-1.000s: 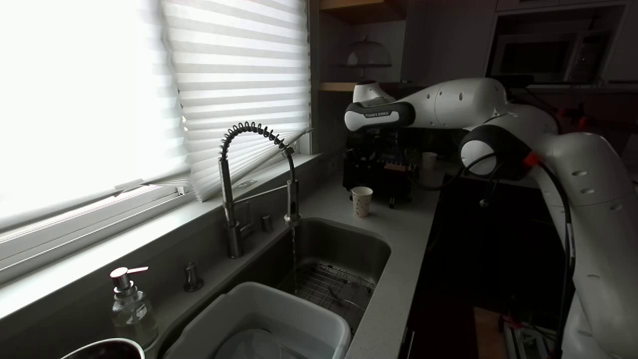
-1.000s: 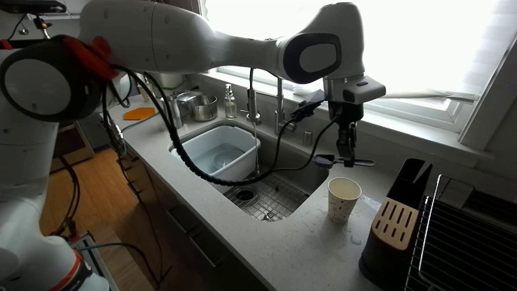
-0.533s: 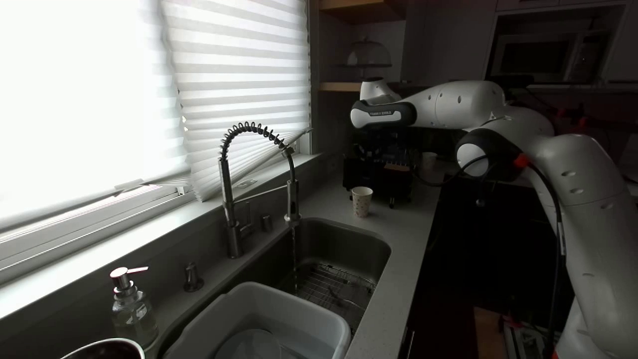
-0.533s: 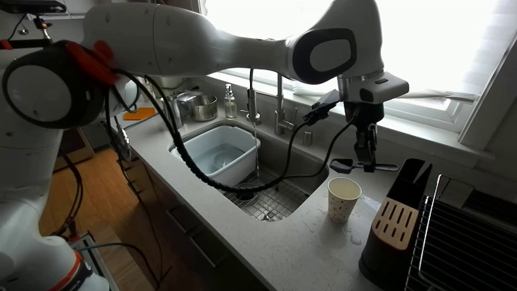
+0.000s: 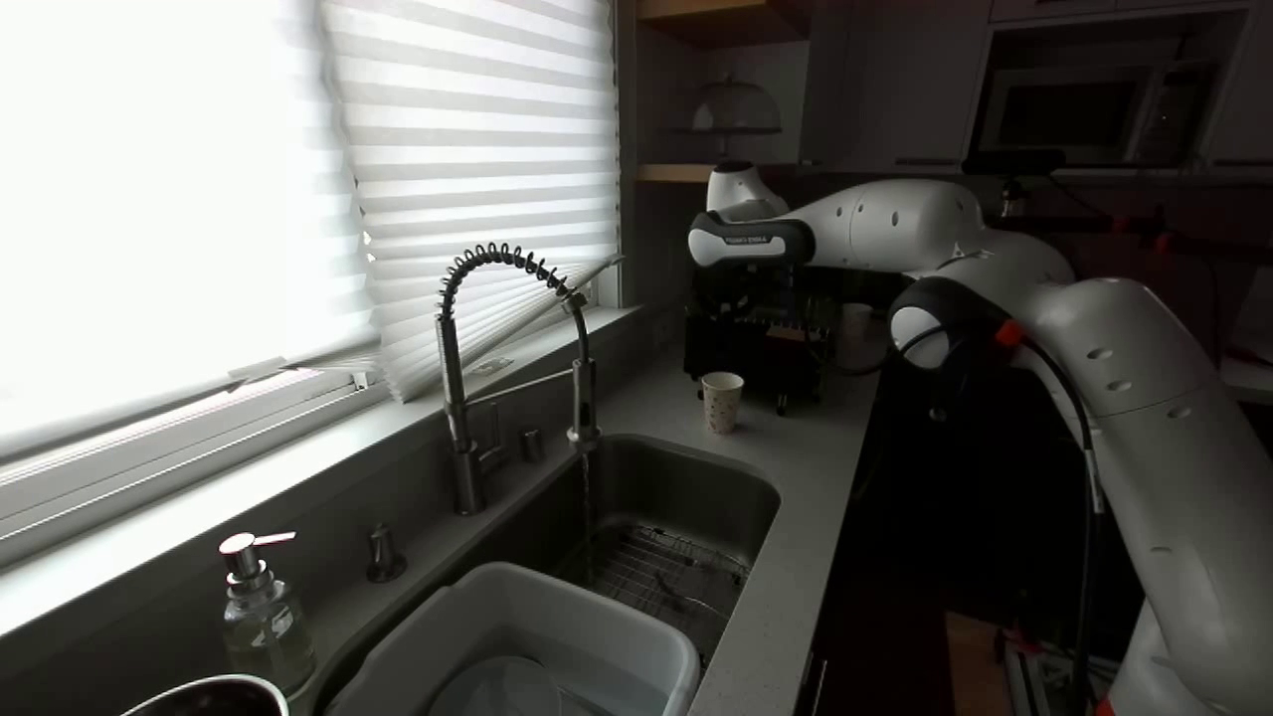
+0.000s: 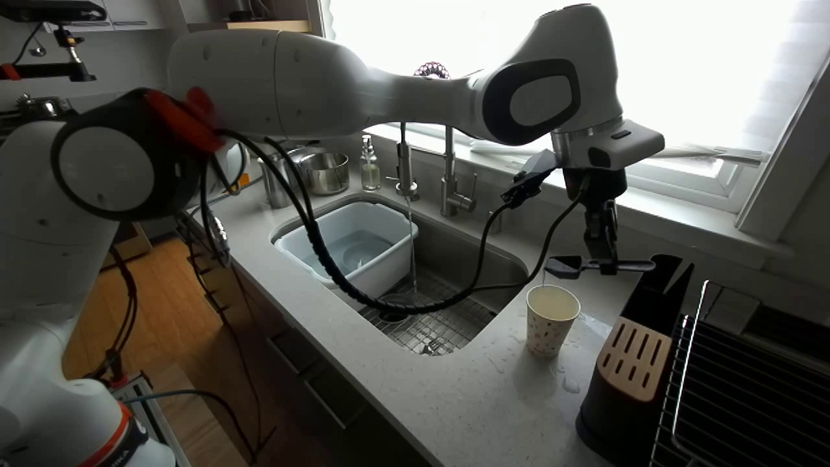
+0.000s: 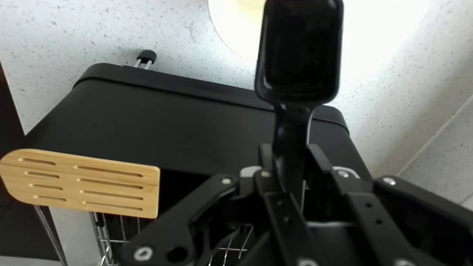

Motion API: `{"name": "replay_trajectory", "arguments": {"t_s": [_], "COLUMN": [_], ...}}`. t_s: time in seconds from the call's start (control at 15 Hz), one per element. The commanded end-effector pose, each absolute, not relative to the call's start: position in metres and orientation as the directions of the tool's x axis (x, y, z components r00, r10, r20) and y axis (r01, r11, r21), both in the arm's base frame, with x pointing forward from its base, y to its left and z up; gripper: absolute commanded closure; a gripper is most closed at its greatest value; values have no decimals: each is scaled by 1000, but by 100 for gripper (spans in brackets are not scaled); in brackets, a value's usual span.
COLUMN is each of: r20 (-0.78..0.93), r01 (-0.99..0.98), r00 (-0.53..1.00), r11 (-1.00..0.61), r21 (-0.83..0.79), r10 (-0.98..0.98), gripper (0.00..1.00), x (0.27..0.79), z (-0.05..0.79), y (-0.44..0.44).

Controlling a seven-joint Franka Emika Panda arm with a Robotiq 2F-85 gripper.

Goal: Pour water into the black measuring cup then pour the water into the cup

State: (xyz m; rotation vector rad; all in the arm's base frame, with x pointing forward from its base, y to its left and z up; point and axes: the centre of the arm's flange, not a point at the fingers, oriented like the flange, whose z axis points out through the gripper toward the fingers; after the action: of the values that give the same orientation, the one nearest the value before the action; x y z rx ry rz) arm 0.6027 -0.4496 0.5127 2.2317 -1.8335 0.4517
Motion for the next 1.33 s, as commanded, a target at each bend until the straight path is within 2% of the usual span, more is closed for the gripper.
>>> {"name": "replay_trajectory", "arguments": {"t_s": [0.0, 1.27], "r20": [390, 457], "r01": [-977, -975], "r00": [179, 206], "r11": [-208, -219], "r21": [-35, 26], "r10": [-903, -865], "gripper": [94, 94], "x": [614, 613], "z": [516, 520], "y": [-460, -453]}}
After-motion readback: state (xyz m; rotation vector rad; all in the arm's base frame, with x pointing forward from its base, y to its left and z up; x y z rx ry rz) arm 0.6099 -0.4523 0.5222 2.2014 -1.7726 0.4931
